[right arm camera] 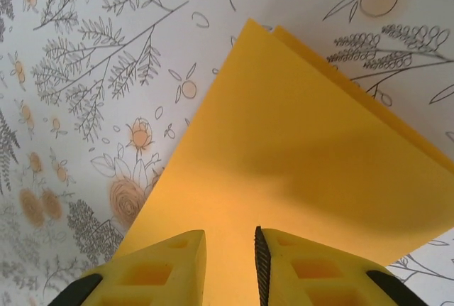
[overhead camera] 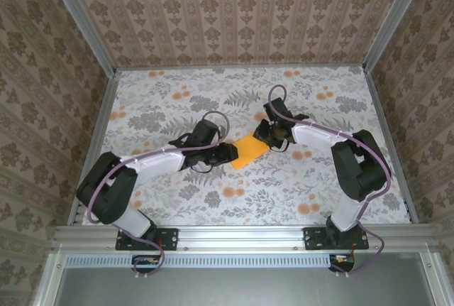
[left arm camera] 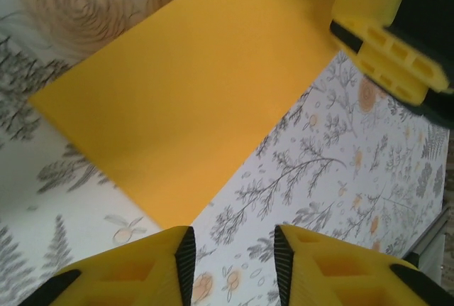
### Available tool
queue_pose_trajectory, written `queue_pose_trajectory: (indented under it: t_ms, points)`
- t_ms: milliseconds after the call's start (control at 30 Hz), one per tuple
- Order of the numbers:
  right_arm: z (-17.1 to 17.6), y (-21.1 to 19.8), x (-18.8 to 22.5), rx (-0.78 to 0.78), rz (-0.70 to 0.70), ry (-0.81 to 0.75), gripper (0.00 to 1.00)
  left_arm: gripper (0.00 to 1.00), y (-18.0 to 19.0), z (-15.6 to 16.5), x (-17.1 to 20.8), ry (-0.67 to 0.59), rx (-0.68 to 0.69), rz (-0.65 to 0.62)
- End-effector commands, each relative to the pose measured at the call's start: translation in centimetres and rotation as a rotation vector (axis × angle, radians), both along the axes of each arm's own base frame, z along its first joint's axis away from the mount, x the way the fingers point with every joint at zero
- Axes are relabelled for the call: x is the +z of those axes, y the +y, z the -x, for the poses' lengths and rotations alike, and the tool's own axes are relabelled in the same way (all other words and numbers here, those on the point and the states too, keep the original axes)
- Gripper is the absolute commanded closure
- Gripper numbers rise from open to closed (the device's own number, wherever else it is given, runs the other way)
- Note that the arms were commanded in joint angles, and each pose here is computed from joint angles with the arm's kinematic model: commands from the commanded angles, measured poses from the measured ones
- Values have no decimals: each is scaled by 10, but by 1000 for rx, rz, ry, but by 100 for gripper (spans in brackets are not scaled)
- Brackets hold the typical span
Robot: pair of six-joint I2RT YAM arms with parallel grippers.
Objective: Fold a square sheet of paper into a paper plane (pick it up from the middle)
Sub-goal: Rotate the square sheet of paper at the center of the table.
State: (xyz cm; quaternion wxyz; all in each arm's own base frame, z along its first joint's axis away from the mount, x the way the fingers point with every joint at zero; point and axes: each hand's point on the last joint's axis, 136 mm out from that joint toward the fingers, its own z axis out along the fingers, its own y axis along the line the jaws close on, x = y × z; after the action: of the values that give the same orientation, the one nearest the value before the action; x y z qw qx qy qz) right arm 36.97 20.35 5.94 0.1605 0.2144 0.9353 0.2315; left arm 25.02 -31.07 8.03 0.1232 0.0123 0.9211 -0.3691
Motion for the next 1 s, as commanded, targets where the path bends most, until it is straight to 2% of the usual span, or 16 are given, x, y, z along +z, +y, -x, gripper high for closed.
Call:
queue_pose_trajectory:
  t_ms: [0, 133, 400, 600, 733, 967]
  points:
    - [7, 3, 4, 63, -50, -17, 73, 67, -18, -11, 8, 1, 0, 41]
    - [11, -6, -1, 90, -43, -9, 73, 73, -23, -15, -12, 52, -4, -3]
    - [15, -14, 7, 113, -52, -32, 73, 75, -23, -19, -40, 113, -16, -99]
    - [17, -17, 13, 125, -35, -45, 73, 76, 2, -8, -64, 159, -71, -254]
    - [18, -18, 17, 128, -34, -56, 73, 77, 22, -5, -70, 169, -100, -315]
    - [20, -12, 21, 135, -65, -70, 73, 77, 48, -13, -59, 94, -210, -372]
